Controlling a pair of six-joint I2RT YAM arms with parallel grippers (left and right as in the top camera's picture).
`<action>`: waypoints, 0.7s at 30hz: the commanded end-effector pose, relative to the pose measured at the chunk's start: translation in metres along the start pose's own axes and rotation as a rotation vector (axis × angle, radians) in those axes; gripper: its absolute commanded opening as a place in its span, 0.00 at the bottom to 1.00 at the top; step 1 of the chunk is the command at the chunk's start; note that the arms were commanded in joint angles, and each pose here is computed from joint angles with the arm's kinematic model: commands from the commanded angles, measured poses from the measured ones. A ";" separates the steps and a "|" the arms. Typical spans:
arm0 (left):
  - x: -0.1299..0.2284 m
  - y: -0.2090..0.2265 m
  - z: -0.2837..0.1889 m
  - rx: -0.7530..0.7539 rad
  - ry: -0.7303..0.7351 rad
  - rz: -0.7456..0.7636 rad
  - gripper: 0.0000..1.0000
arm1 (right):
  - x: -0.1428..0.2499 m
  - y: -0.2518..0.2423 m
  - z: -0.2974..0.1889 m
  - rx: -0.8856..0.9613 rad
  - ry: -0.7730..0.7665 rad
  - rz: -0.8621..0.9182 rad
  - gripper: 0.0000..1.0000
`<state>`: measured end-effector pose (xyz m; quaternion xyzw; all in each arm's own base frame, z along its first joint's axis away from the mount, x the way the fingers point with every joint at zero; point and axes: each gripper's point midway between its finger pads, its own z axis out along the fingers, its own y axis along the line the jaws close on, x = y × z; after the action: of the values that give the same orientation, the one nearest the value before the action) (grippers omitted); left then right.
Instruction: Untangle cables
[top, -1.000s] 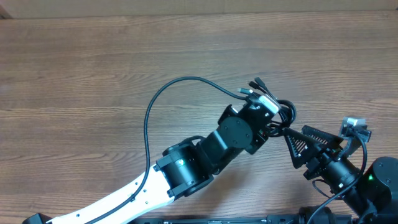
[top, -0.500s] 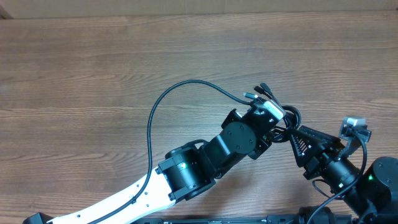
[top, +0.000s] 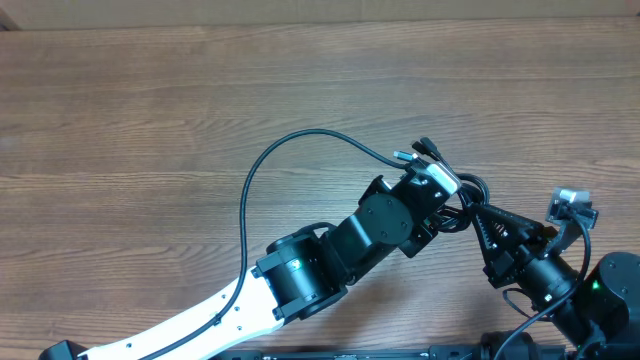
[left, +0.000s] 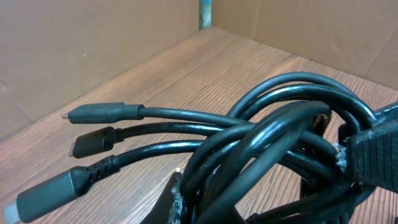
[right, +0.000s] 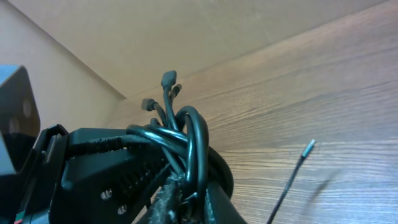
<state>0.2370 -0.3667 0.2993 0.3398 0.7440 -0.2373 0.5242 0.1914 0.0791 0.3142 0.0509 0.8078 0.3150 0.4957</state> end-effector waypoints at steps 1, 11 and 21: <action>-0.009 -0.010 -0.003 0.038 -0.029 0.025 0.04 | -0.008 -0.008 -0.006 0.066 -0.042 -0.004 0.08; -0.011 -0.010 -0.003 0.039 -0.036 0.043 0.04 | -0.003 -0.037 -0.005 0.216 -0.030 0.026 0.04; -0.012 -0.011 -0.003 0.038 -0.043 0.076 0.04 | 0.008 -0.061 0.014 0.309 0.072 0.073 0.04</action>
<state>0.2357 -0.3715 0.2931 0.3645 0.7359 -0.2236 0.5249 0.2043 0.0581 0.2803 0.1111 0.8501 0.2555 0.4469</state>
